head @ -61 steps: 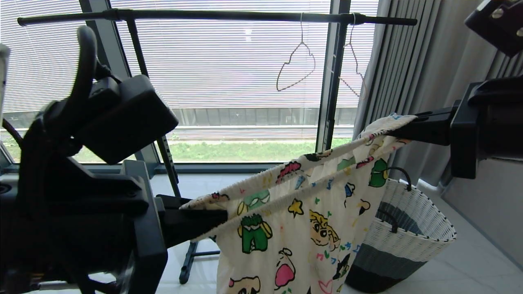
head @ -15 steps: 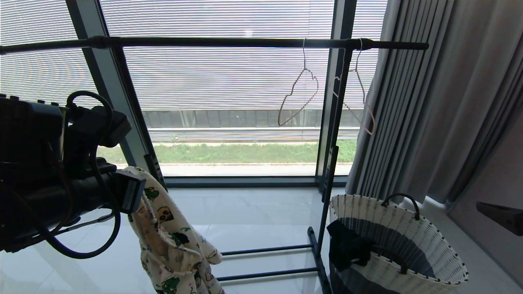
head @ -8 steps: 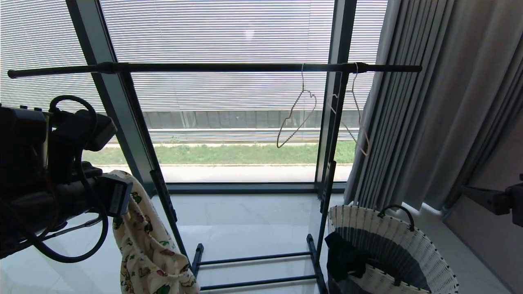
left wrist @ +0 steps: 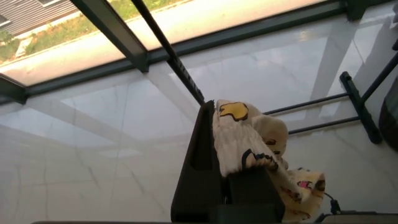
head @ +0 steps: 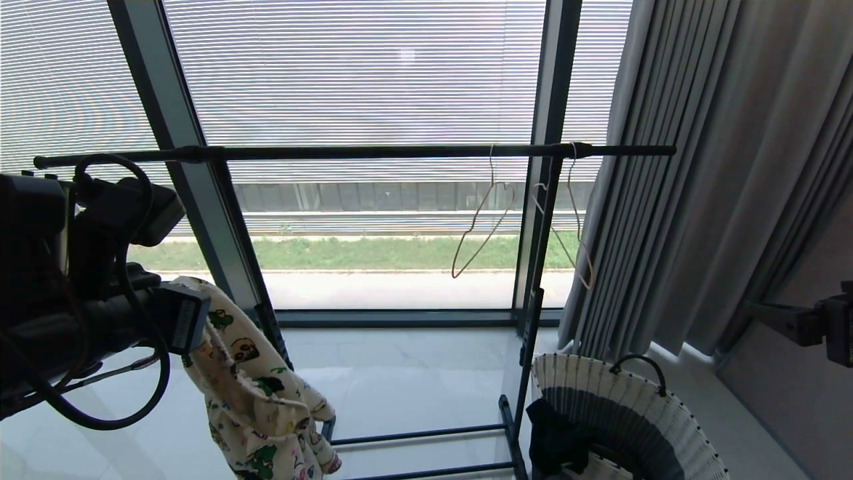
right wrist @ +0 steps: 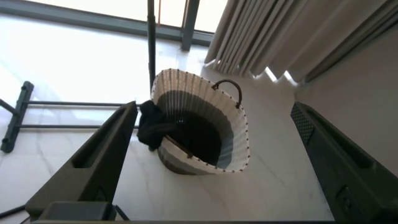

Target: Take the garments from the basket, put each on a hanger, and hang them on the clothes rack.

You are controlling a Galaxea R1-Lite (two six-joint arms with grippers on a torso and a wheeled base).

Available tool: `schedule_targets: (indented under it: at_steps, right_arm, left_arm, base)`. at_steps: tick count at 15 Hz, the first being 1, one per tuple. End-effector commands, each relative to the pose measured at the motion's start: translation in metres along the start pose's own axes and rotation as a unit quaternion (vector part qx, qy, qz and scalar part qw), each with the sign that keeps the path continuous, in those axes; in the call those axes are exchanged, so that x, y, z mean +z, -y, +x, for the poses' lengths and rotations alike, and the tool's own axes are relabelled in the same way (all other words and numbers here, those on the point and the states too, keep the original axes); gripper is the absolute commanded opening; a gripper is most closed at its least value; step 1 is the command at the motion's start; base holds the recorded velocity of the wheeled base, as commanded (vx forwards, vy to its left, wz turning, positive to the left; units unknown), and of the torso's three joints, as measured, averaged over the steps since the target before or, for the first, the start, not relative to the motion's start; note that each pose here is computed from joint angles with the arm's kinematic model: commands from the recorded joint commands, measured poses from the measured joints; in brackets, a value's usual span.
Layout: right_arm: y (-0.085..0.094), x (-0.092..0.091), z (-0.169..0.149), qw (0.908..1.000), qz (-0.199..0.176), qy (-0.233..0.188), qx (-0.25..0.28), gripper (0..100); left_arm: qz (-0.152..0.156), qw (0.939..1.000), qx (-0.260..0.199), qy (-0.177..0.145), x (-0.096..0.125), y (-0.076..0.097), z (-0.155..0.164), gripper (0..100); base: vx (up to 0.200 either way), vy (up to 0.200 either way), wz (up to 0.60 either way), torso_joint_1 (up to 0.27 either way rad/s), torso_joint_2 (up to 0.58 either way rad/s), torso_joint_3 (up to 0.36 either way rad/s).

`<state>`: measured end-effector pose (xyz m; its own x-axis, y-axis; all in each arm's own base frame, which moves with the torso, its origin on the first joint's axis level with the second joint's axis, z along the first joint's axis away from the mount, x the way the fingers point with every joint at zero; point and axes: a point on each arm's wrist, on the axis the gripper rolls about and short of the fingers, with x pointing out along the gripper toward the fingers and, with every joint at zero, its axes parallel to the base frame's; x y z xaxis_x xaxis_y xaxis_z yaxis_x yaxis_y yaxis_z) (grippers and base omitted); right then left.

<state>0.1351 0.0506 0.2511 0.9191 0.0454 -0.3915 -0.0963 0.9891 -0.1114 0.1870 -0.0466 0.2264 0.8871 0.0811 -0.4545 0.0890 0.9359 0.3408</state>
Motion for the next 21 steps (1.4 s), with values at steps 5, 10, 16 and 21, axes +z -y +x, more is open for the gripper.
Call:
schedule_targets:
  at_steps: [5,10,16,21]
  right_arm:
    - [-0.003,0.003,0.006,0.9998,0.005,0.011,0.013,100]
    - [-0.009,0.003,0.023,0.9994,-0.001,-0.005,0.034,100]
    - [-0.021,0.010,0.075,0.9978,0.009,0.004,0.066,100]
    - [-0.027,-0.002,0.128,0.9978,0.012,-0.031,0.058,100]
  left_arm:
    - [0.001,1.0000,0.000,-0.001,0.000,0.000,0.000,0]
    - [0.001,1.0000,-0.001,0.000,0.000,0.000,0.000,0]
    - [0.002,1.0000,-0.001,-0.001,0.000,0.000,0.001,0]
    - [0.003,1.0000,-0.001,-0.004,0.000,0.001,0.002,0]
  base:
    - [0.080,0.000,0.00,0.081,-0.18,-0.096]
    - [0.200,0.000,0.00,0.011,-0.01,-0.003]
    - [0.200,0.000,0.00,0.002,0.00,0.001]
    - [0.200,0.000,0.00,0.000,0.00,0.003]
